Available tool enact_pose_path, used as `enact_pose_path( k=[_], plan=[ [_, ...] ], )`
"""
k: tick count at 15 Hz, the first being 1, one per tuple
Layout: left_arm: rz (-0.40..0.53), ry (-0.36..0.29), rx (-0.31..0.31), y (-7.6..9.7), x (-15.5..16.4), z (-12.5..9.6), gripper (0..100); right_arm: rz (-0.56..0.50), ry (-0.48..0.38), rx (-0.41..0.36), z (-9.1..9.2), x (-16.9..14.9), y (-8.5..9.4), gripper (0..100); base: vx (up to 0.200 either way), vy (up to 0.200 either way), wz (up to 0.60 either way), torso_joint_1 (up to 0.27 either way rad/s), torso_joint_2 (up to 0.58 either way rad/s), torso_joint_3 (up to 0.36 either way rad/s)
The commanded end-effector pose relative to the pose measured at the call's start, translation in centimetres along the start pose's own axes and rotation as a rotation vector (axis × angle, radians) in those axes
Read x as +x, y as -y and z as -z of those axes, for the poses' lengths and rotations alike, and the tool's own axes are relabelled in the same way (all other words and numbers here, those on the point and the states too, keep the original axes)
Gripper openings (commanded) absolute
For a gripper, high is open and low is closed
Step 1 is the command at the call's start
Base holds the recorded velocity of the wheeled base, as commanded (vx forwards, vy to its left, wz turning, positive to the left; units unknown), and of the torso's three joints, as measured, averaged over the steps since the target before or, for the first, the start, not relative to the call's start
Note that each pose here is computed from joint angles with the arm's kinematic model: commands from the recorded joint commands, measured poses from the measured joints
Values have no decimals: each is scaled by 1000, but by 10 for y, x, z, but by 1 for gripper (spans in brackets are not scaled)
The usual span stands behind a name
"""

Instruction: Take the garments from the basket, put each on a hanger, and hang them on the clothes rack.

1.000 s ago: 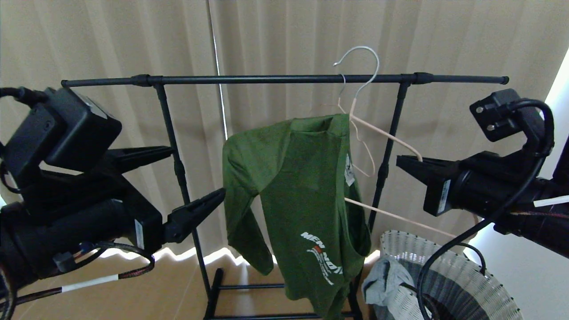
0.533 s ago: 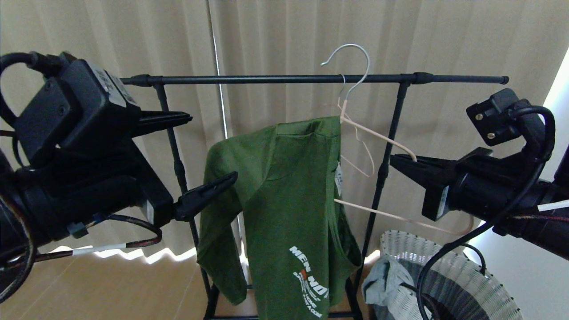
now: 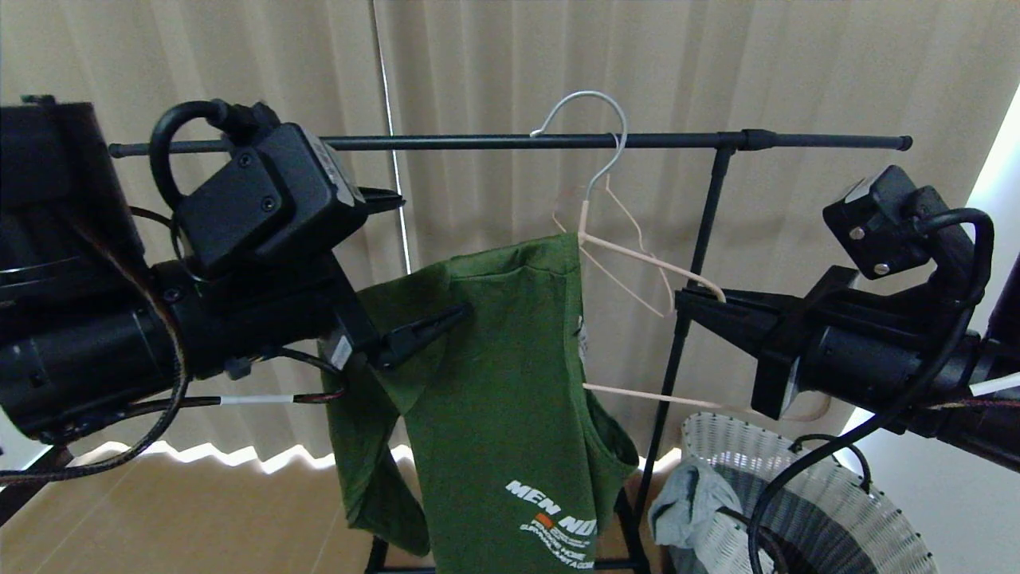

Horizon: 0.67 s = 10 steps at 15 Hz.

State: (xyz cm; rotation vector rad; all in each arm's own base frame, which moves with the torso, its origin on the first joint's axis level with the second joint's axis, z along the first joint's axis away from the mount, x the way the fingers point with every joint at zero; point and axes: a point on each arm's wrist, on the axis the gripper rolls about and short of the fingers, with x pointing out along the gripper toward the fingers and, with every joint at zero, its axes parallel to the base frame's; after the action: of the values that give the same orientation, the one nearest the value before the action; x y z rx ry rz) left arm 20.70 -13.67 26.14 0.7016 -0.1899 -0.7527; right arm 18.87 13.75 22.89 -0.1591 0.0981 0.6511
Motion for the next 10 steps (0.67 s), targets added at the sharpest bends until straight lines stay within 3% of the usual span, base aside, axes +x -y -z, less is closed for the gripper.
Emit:
enact_pose_path(
  k=[1, 7, 8, 10],
  plan=[
    [17, -22, -5, 1, 16, 6, 100, -32, -1, -4, 0, 2, -5, 0, 0, 0, 0, 0, 0, 0],
    [22, -30, -10, 2, 16, 8, 100, -82, 8, -5, 0, 0, -8, 0, 0, 0, 0, 0, 0, 0],
    [21, -29, -10, 2, 16, 8, 0, -82, 10, -5, -1, 0, -8, 0, 0, 0, 0, 0, 0, 0],
    [22, -30, -10, 2, 16, 8, 0, -83, 11, -5, -1, 0, -8, 0, 0, 0, 0, 0, 0, 0]
  ],
)
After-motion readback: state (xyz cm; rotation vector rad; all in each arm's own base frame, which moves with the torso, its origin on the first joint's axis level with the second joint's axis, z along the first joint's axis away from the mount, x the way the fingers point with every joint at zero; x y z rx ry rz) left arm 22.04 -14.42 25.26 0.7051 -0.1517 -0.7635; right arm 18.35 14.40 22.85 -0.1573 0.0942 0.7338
